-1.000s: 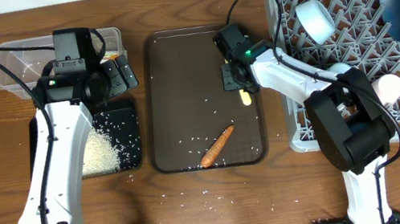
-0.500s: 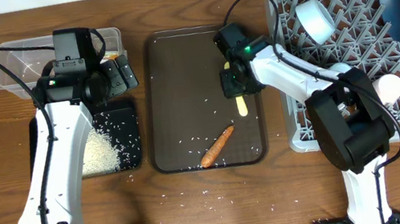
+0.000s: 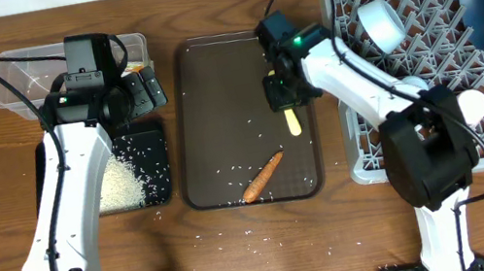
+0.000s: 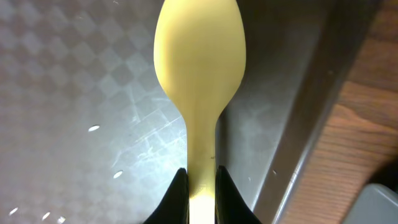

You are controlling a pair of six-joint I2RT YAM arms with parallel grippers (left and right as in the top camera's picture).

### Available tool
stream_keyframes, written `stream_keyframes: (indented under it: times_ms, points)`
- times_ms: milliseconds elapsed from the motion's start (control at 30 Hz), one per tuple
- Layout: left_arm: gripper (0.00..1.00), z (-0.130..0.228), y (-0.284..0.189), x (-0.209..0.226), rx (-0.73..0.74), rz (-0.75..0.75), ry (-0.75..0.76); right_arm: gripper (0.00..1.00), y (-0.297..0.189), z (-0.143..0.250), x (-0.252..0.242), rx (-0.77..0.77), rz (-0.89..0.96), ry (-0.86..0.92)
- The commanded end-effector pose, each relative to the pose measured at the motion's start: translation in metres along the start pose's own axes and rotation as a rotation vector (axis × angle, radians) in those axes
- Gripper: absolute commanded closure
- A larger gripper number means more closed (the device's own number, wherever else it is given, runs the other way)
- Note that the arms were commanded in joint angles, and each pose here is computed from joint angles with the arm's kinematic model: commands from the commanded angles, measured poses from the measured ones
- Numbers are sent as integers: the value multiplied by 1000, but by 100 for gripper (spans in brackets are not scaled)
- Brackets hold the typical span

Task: Sort waste into correct bins and load items into the dishwasher rack
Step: 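Carry the yellow spoon into the rack and release it with the right gripper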

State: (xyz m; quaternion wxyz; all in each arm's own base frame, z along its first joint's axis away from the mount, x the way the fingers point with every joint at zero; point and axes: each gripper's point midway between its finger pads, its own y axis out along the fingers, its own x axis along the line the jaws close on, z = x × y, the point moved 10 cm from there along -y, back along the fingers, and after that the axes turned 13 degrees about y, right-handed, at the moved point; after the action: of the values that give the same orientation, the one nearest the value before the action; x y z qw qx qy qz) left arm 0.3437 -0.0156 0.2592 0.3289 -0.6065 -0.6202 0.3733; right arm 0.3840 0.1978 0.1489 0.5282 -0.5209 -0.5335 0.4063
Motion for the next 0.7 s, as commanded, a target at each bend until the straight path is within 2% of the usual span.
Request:
stream_keyframes:
  times_ms: [0,400,533,667]
  points:
    - [2,1,-6,1,-15,-8,0,99,-49,-18,-10,-100,-40,-12]
    - [2,1,-6,1,-15,-8,0,97,-135,-41,-109,-255,35,123]
    - [2,1,-6,1,-15,-8,0,92,-137,-43,-127,-247,56,127]
    - [2,1,-6,1,-15,-8,0,91,-125,-44,-133,-220,73,140]
